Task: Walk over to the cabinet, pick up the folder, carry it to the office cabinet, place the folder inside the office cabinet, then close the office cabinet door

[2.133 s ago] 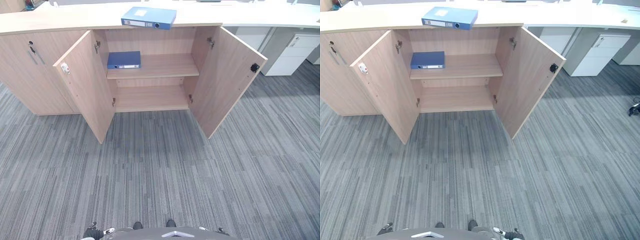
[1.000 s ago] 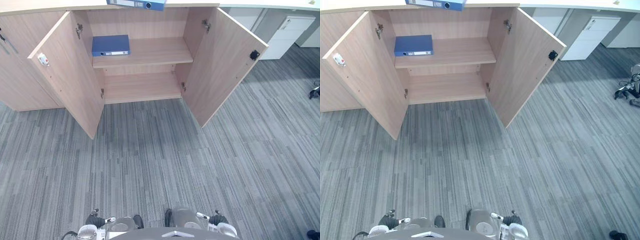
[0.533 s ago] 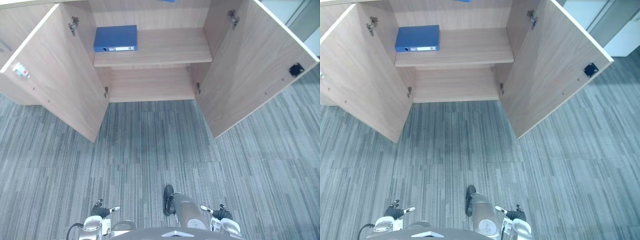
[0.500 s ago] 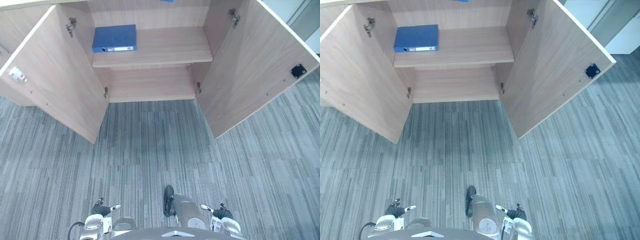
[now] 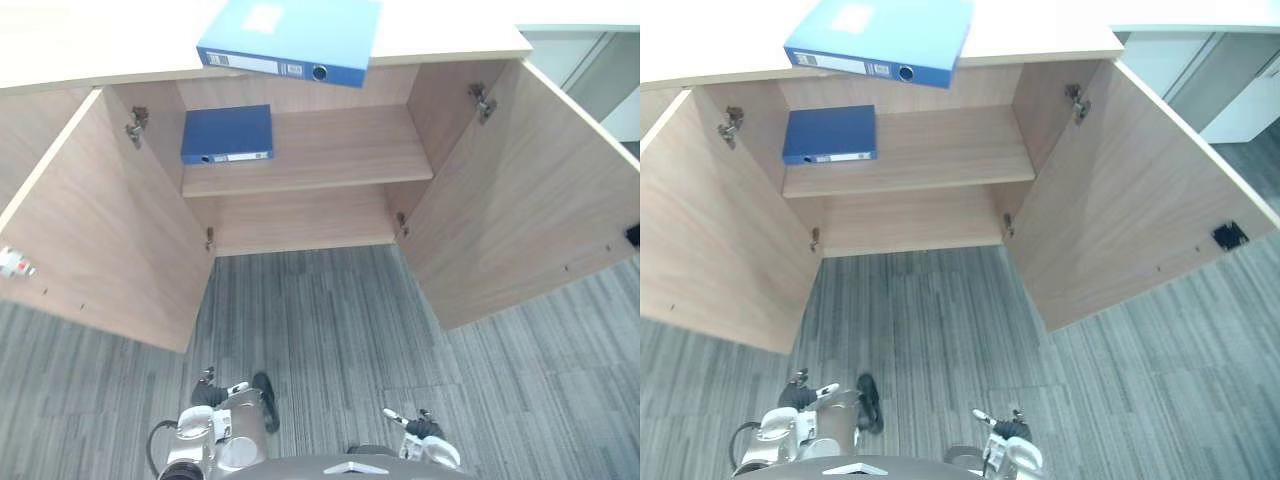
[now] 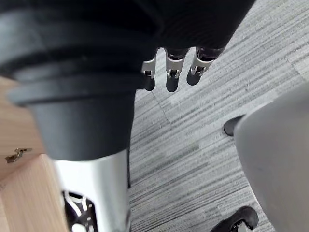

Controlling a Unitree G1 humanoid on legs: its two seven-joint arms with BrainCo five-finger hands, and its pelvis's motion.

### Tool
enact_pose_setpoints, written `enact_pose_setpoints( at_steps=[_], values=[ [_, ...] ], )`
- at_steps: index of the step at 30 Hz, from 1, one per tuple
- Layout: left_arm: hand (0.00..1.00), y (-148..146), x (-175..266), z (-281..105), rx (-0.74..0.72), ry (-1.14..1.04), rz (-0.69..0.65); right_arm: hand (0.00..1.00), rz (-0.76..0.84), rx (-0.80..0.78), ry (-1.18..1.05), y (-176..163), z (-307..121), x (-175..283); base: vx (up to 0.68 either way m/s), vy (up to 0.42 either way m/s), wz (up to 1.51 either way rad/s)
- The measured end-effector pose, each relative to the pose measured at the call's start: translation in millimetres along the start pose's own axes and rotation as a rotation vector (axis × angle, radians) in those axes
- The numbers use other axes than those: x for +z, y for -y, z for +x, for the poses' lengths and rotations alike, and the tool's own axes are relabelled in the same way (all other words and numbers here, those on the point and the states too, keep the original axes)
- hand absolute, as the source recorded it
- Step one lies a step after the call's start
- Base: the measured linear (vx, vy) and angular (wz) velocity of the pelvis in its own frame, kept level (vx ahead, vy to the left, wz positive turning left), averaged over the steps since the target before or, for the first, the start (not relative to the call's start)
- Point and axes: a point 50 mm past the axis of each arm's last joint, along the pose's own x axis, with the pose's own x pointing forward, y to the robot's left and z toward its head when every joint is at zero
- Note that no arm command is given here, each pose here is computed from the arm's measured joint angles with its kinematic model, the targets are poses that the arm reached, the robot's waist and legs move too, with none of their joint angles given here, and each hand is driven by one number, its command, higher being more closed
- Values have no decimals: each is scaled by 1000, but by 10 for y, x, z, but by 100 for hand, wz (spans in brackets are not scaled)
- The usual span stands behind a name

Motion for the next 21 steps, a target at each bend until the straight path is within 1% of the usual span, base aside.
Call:
enact_pose_setpoints(
  at_steps=[4, 9, 12, 14, 16, 18, 21],
  values=[
    [0, -50, -81, -3, 2, -40, 14, 0, -8, 9, 6, -24, 1, 13, 435, 222, -18],
    [0, -5, -128, -21, -4, -57, -14, 0, -35, 32, 53, -73, 13, 121, 402, 31, 3],
    [0, 43, -143, -24, -14, -66, -19, 0, -36, 38, 70, -95, 27, 184, 433, -163, 35],
    [0, 24, -185, -29, -8, -84, -25, 0, -35, 36, 61, -92, 24, 160, 419, -218, 56],
    [0, 110, -206, -40, -10, -98, -83, 0, -26, 26, 91, -47, 50, 265, 400, -243, 49],
    [0, 177, -180, -41, -20, -92, -110, 0, -23, 21, 101, -5, 58, 299, 351, -276, 77],
    [0, 182, -106, -20, -11, -69, -151, 0, -36, 14, 85, 25, 63, 274, 325, -217, 27]
  ],
)
